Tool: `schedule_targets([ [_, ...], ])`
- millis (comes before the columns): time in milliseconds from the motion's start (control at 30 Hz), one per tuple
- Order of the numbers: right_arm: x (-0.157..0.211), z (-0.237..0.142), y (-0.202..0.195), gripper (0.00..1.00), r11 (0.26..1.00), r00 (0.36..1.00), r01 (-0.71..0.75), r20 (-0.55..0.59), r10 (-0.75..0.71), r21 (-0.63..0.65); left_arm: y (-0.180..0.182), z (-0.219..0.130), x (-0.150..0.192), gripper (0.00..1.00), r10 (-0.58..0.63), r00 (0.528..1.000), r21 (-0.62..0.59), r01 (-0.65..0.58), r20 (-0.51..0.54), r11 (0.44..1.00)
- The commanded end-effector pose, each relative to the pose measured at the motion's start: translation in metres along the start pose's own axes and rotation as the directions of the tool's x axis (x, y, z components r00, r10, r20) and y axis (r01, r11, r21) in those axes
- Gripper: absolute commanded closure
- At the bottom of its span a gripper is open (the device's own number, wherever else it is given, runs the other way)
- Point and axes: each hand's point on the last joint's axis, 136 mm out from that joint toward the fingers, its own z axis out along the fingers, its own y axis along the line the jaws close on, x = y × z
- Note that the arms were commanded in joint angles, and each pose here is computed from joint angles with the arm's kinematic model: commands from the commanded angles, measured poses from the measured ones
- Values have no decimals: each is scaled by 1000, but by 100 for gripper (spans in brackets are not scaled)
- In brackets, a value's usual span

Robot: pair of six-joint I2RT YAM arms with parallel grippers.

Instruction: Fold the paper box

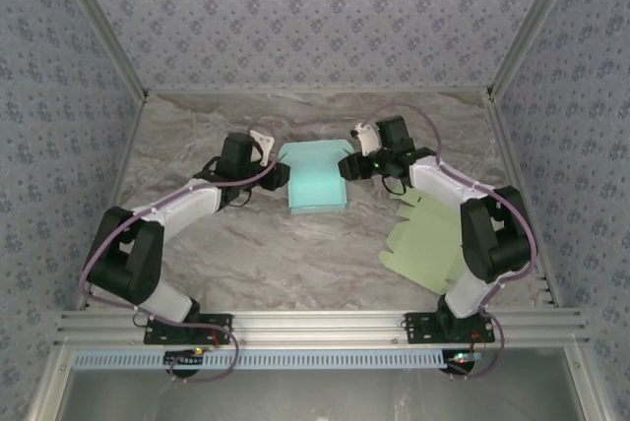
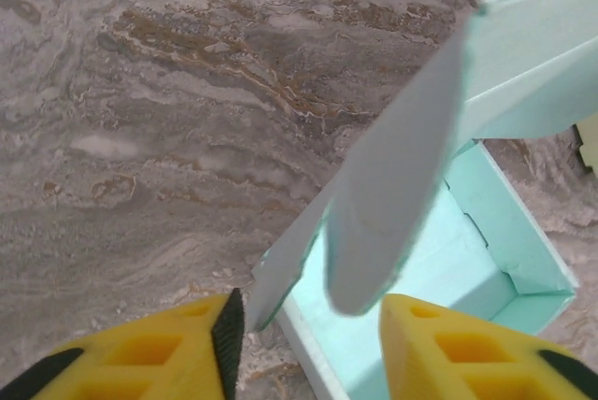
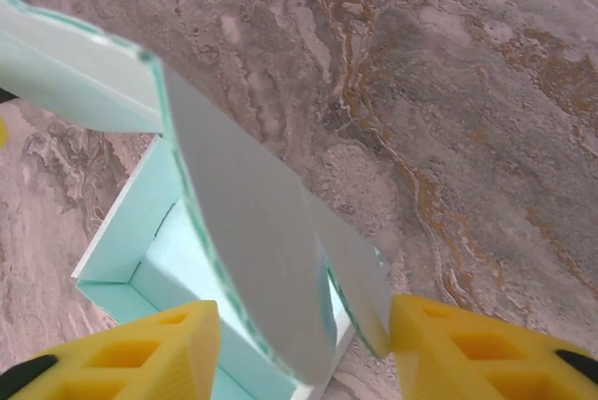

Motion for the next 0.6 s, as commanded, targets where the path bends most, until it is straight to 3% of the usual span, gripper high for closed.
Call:
schedule_targets([
  [0,-8,4,14,53,1000,1000,4,14,-3,-24,-13,6,-11,64,21,1000,48,-22,19,999],
  [233,0,13,19,71,999,1000,-23,-5,23,27,-18,15,-6,73,21,1000,53,-20,-12,998],
  [400,7,16,18,71,991,996,-92,17,91,98,-25,13,-3,75,19,1000,50,-18,-17,999],
  [500,11,16,16,62,980,994,-107,13,107,167,-22,15,2,78,15,999,8,-15,-31,1000],
  [567,14,11,11,61,968,991,-136,12,137,209,-15,15,6,82,2,999,-33,-3,-45,999],
])
